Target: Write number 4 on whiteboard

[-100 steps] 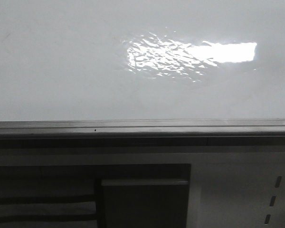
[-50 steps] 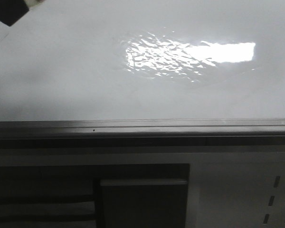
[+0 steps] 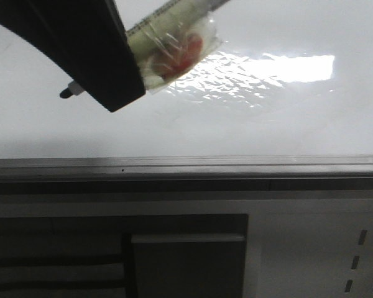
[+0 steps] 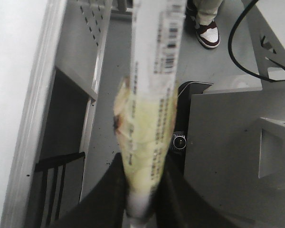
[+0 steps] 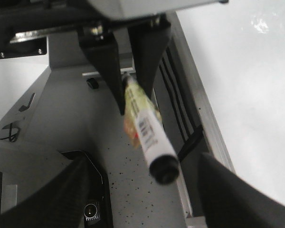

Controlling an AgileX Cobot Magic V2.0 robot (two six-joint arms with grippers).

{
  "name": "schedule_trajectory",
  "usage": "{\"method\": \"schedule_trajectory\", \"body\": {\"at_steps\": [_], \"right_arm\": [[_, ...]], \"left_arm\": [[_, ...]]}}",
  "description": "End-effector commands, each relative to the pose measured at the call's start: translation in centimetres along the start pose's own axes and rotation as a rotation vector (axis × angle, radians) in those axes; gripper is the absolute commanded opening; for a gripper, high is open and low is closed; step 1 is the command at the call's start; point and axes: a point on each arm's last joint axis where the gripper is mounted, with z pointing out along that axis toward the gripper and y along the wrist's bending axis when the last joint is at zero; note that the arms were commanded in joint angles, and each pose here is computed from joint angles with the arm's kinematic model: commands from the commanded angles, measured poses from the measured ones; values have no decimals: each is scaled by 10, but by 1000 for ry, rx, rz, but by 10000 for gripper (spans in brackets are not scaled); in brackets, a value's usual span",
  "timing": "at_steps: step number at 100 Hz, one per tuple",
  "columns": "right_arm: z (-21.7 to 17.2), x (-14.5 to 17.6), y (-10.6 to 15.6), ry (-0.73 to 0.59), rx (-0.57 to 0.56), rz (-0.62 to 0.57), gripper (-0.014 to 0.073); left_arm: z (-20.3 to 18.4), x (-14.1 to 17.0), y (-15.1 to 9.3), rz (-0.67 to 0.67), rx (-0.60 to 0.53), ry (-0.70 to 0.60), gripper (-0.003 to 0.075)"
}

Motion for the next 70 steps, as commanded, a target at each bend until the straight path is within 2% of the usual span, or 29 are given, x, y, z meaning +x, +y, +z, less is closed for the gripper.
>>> {"method": "schedule_trajectory", "body": {"at_steps": [1,21,43,70], "right_arm": [[-2,-19,-3,-83,16,-21,437],[13,-20,-11,-59,-21,-3,426],[12,-23,-12,-73,-25,-1,299],[15,-24,-13,-84,-35,16,291]], "left_arm": [[-15,-13,-7,36,-22,-90,-20],[-22,-19,-6,88,-46,-107,-20],[-22,-18,-4,128,-75,-89,-20],[-22,-20,-3,129,-90,-106,-20]]}}
